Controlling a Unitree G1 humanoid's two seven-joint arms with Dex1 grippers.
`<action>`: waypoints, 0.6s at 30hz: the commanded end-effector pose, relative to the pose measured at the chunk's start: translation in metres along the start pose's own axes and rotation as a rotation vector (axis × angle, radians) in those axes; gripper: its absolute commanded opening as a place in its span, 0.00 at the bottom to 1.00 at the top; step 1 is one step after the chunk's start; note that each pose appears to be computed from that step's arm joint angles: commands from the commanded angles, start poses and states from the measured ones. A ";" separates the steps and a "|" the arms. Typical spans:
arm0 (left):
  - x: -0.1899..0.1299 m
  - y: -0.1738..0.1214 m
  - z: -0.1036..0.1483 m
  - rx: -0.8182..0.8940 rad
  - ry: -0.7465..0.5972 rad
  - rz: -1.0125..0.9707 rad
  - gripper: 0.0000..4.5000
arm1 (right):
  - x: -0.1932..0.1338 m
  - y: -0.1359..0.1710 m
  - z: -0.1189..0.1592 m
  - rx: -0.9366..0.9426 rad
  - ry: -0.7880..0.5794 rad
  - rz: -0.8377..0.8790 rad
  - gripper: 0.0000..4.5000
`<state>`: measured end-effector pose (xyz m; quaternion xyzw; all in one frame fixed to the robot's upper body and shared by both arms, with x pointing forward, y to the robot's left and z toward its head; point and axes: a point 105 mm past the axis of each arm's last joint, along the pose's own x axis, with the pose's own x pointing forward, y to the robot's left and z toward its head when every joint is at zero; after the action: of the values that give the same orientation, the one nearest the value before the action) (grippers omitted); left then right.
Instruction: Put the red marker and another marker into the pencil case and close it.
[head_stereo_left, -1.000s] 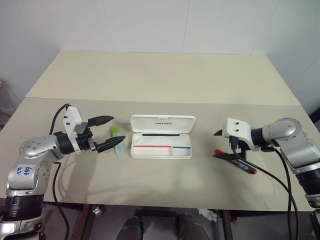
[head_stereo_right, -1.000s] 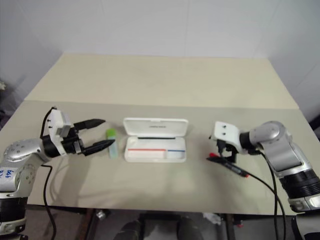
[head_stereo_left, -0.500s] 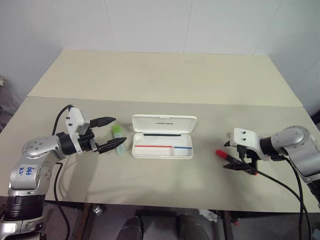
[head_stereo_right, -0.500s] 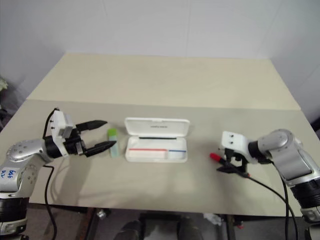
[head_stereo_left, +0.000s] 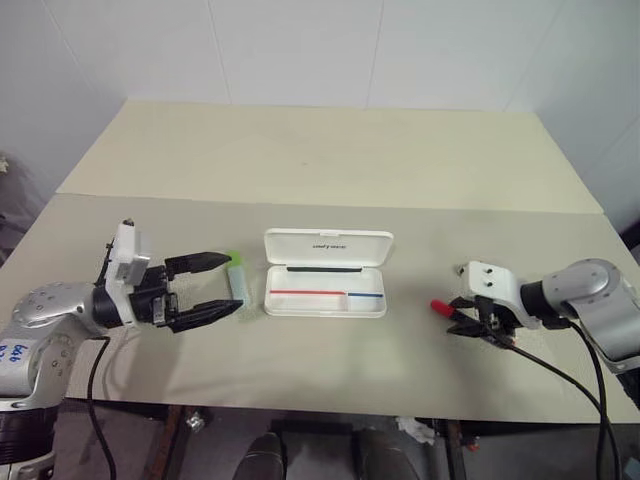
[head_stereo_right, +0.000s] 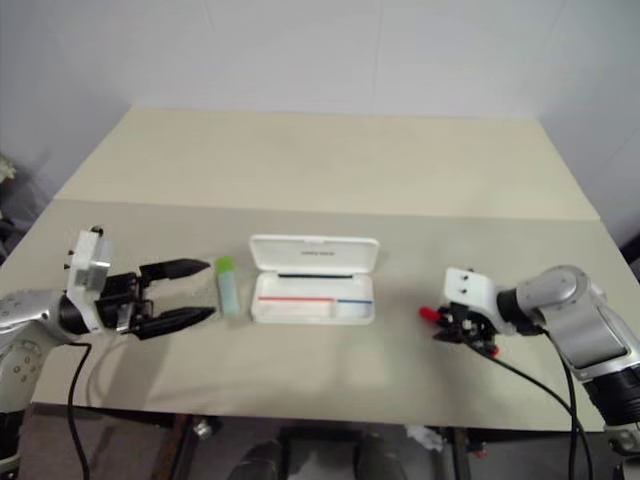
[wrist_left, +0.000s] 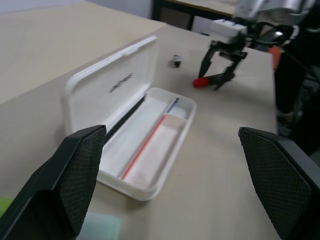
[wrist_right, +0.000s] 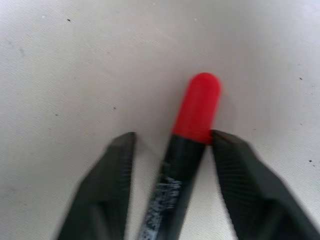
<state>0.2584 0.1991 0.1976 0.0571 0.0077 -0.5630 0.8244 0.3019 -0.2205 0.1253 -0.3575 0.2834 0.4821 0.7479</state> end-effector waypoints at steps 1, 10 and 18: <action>-0.009 -0.003 0.014 0.077 -0.011 -0.007 1.00 | 0.002 -0.006 0.006 -0.008 -0.009 -0.033 0.26; -0.012 0.002 0.025 0.204 -0.100 0.033 1.00 | 0.014 -0.004 0.029 -0.040 -0.086 -0.033 0.13; -0.026 0.000 0.022 0.176 -0.117 0.015 1.00 | 0.005 -0.015 0.083 -0.120 -0.248 -0.095 0.13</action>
<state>0.2522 0.2137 0.2128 0.0899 -0.0724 -0.5623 0.8189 0.3254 -0.1621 0.1555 -0.3415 0.1767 0.5006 0.7756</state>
